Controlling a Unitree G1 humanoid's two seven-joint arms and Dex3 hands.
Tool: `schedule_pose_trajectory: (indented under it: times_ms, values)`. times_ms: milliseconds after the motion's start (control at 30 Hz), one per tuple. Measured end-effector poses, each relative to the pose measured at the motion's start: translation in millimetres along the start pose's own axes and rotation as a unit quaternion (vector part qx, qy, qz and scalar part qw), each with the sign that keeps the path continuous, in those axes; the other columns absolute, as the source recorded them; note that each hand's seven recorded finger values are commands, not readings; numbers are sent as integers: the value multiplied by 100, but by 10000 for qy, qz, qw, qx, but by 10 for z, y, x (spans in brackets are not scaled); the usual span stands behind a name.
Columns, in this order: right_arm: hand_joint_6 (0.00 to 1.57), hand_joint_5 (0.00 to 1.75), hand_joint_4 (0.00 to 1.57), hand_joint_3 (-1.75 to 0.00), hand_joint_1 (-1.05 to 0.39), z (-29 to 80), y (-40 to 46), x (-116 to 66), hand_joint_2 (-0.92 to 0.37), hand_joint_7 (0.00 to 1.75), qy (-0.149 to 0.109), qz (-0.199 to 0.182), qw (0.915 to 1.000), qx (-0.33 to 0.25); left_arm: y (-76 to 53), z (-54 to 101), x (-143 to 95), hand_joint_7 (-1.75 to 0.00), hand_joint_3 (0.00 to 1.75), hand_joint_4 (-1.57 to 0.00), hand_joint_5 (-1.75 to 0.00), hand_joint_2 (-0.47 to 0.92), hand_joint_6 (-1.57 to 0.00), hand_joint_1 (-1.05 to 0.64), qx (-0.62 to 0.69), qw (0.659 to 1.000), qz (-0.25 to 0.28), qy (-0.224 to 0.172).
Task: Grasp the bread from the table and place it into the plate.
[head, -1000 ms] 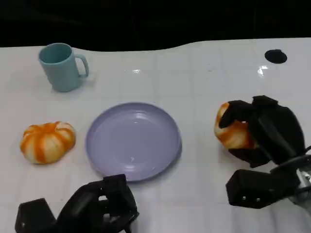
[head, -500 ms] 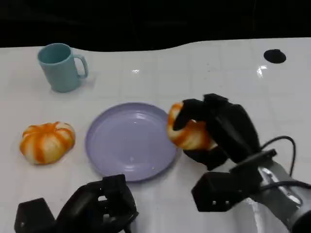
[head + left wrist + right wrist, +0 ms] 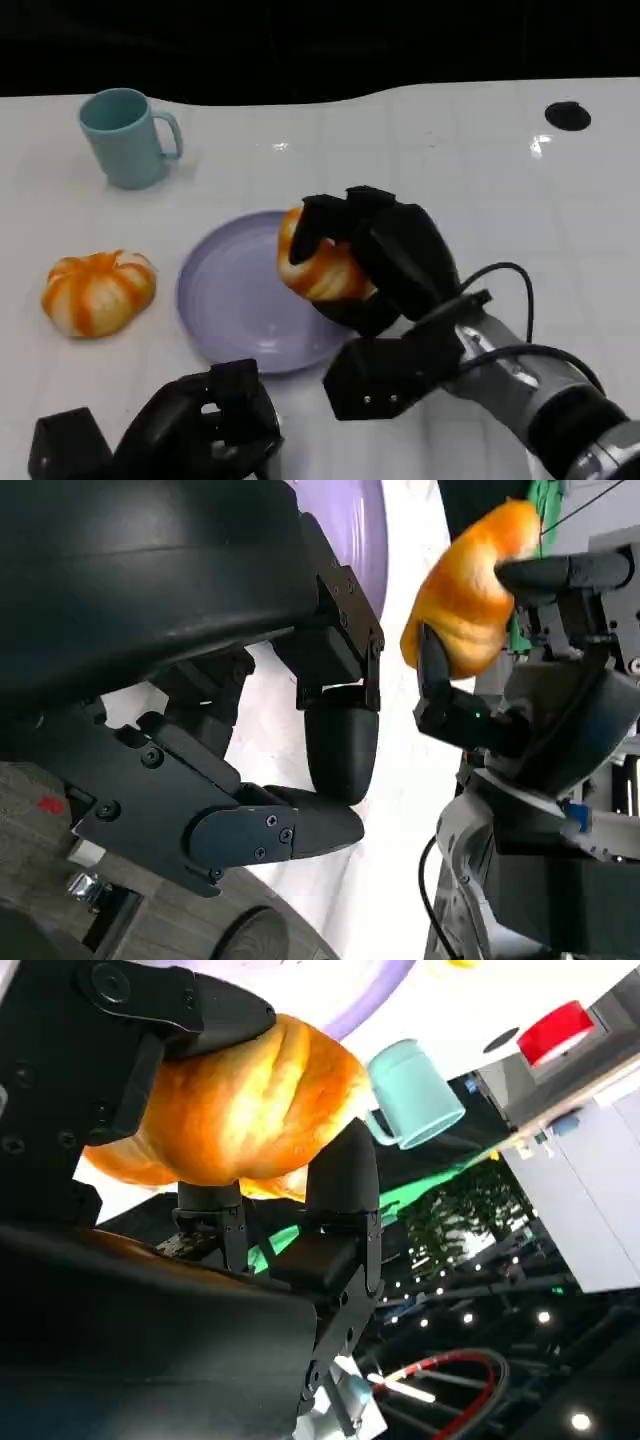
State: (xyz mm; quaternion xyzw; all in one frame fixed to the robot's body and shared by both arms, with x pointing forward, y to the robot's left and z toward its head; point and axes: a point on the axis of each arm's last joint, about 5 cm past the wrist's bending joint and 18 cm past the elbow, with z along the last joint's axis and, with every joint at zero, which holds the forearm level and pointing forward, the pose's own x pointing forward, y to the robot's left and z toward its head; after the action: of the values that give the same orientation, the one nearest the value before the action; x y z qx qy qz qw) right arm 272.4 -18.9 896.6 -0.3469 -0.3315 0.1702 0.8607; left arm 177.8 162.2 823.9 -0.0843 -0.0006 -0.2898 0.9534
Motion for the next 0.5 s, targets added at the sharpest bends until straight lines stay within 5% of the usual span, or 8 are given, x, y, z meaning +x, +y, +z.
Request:
schedule_pose_trajectory:
  times_ms: [67,200,300,333,400,500]
  values:
    - [82,169,90,-133,-11,21,24,24,-27,138,19,32,10000,2,0,0,0,-137,71,-80,-175,61,-77,-52,-2,10000,-10,-1]
    - [71,123,63,-82,-23,40,43,49,-53,73,28,159,9999,-29,-1,4,0,-138,71,-80,-175,62,-77,-51,5,10000,-13,-7]
    - [57,84,42,-61,-31,28,48,44,-66,44,95,499,9986,-114,-2,7,0,-138,71,-79,-175,62,-77,-52,3,10000,-16,-7]
    - [53,69,35,-42,-37,21,45,40,-76,31,110,620,9979,-135,-2,6,-1,-138,71,-79,-175,62,-77,-52,3,10000,-15,-7]
    - [45,60,23,-20,-46,11,37,38,-89,16,134,850,9962,-166,-3,6,-2,-139,70,-79,-175,62,-76,-52,6,10000,-17,-4]
    - [38,55,12,-16,-54,9,13,55,-92,9,173,1156,9929,-237,-5,4,-6,-139,70,-79,-175,62,-76,-51,6,10000,-16,1]
